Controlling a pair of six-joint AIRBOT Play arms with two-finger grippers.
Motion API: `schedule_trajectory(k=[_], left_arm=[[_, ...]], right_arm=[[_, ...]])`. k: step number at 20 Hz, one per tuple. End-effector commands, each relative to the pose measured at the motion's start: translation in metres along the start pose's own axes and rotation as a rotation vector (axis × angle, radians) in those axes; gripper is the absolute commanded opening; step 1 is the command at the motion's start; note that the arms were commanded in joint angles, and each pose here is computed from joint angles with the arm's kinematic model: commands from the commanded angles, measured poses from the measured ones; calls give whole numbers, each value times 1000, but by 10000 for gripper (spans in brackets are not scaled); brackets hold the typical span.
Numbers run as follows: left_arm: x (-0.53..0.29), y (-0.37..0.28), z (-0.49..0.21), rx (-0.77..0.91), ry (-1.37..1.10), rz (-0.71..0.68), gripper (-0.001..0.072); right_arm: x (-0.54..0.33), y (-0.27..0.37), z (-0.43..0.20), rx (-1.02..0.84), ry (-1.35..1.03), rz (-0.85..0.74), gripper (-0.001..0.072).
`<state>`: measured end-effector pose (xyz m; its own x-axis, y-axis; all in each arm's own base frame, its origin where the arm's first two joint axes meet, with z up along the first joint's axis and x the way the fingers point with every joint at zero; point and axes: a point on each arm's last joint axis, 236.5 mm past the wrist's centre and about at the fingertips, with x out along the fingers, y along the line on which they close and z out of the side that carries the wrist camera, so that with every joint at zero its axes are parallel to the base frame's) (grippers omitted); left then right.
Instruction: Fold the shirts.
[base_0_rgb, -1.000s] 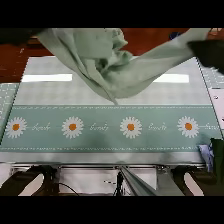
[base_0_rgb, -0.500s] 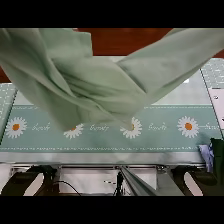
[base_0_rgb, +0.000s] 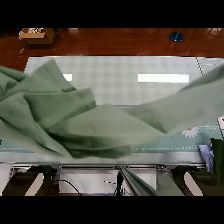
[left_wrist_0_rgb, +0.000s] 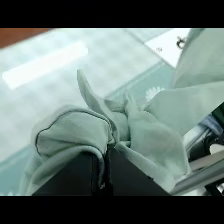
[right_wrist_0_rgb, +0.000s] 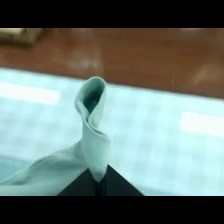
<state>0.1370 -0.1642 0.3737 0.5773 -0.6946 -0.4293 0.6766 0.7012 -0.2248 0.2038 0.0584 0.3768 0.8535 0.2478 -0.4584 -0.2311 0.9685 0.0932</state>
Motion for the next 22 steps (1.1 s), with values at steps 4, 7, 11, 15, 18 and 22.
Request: schedule_trajectory(k=[4, 7, 11, 15, 18, 22], left_arm=[[20, 37, -52, -213, 195, 74, 33], [65, 70, -93, -368, 287, 54, 33], [135, 123, -143, -540, 304, 59, 33], [197, 178, -167, -630, 247, 101, 33], [240, 210, -185, -617, 272, 108, 33], [289, 226, -248, -761, 431, 65, 46]], right_arm=[[15, -4, -74, 81, 368, 18, 27], [54, -11, -109, 119, 536, 56, 27], [129, -20, -156, 194, 721, 137, 27], [226, -39, -157, 295, 668, 162, 27], [292, -45, -151, 404, 584, 195, 27], [349, -57, -178, 514, 611, 194, 27]])
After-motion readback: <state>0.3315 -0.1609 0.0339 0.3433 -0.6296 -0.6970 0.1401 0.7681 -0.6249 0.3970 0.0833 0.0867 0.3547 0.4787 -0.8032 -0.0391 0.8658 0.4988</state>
